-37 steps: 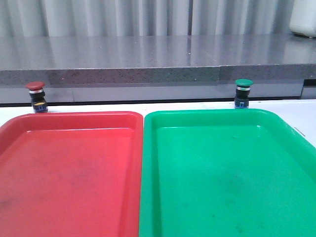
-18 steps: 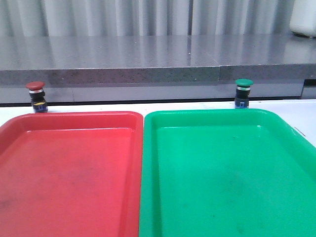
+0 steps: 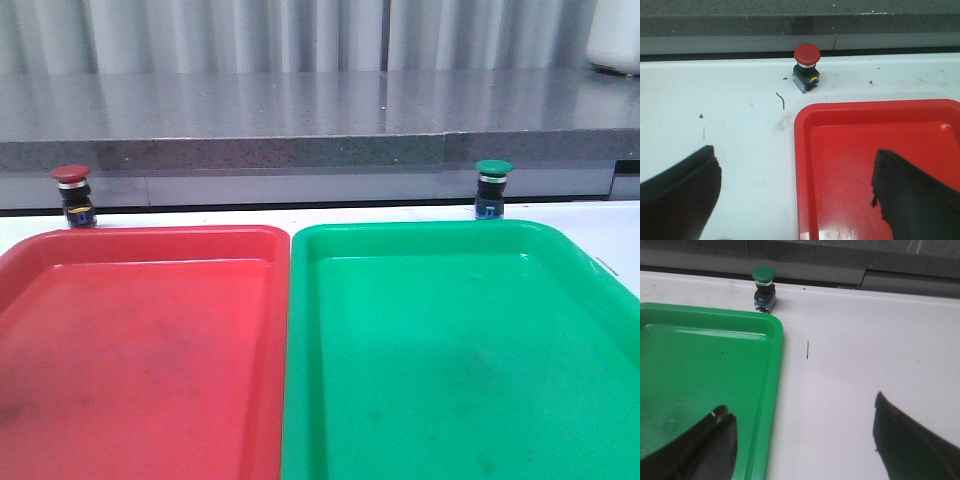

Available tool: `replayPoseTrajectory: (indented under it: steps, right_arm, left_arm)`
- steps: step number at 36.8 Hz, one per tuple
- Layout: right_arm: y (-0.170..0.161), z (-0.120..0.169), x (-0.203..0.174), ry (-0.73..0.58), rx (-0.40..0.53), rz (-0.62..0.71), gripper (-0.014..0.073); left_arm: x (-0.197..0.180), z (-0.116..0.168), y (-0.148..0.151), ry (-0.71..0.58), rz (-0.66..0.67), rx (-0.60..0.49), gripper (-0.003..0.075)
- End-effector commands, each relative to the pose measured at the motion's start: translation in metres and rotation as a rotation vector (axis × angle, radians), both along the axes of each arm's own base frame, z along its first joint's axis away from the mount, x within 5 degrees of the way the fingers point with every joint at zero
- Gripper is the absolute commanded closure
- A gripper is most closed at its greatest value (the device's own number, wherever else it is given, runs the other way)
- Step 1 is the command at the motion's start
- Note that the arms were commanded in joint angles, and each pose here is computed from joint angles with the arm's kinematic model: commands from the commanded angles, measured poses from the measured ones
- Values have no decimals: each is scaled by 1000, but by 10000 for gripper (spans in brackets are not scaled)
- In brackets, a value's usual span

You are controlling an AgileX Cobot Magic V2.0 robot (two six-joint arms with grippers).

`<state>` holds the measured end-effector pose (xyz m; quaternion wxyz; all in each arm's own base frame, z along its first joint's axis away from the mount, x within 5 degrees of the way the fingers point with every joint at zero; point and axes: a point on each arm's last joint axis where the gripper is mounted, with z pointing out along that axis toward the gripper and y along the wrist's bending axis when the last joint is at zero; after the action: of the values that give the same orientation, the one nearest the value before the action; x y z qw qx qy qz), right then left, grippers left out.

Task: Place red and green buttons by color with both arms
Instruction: 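Reach the left gripper to the red-capped button and close on it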

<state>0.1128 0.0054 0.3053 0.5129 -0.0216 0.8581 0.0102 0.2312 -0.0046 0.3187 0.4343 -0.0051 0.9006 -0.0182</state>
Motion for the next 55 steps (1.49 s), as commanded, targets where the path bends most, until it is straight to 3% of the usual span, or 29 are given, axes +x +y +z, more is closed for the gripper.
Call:
replayPoseTrajectory:
  steps: [1,9,17,36,49,55]
  right_arm:
    - [-1,14,4,-91,-17,3,15]
    - [-1,14,4,-91,-17,3,15]
    - [-1,14,4,-91,-17,3,15]
    - [-1,14,4,-91,-17,3,15]
    - [-1,14,4,-91,-17,3,15]
    - [-1,14,4,-91,-17,3,15]
  left_arm:
    - [38,15,-1,-87,7,-10,122]
    - [128,-21,-3,33,4,-12,122]
    - [193,-52,-23,67,-38,-10,122]
    - [238,-90,-22,102,-28,-13,129]
    - [240,-92,-22,107,-24,-26,402]
    - [237,-88,-23,113,-24,-28,466]
